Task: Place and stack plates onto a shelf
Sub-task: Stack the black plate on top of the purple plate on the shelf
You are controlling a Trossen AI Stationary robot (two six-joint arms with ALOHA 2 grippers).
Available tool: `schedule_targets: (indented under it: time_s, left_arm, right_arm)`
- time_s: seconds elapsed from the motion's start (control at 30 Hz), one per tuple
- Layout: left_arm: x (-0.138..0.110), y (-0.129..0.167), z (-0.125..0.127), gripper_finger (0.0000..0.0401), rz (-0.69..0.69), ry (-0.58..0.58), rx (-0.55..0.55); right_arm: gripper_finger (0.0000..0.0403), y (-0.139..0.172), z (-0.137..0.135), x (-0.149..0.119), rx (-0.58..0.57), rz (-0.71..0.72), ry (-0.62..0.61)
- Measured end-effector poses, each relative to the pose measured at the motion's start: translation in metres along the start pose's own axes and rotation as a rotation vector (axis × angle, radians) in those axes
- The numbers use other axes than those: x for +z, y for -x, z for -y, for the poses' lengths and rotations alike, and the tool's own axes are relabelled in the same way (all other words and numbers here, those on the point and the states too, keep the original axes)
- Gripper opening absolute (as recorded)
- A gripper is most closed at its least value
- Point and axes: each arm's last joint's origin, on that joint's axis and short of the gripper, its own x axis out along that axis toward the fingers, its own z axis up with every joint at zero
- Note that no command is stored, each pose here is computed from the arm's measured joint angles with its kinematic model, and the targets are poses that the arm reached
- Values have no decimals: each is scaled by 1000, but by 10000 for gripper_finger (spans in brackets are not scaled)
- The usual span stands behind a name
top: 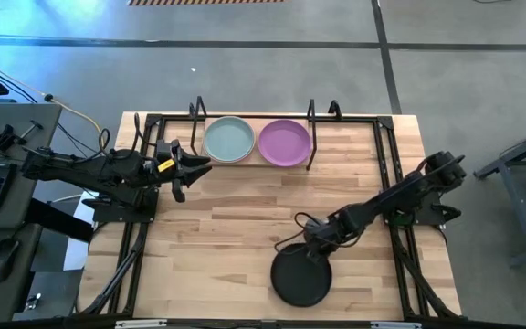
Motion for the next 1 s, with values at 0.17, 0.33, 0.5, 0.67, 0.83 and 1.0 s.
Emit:
schedule_targets:
  time_s: [0.17,0.33,0.5,0.67,0.83,1.0]
  left_arm:
    - [0,0,0,122,0,0,0]
    - [0,0,0,122,0,0,0]
    - [0,0,0,122,0,0,0]
    - [0,0,0,122,0,0,0]
    - [0,0,0,122,-1,0,0]
    - [0,0,0,122,0,1,0]
  right_arm:
    - [2,40,-11,26,108,113,96]
    - [0,91,-16,71,171,286,172]
    - [0,141,-2,119,124,440,206]
    - [0,191,23,145,21,489,222]
    - [0,243,53,148,-97,493,220]
    - [0,284,104,143,-183,521,85]
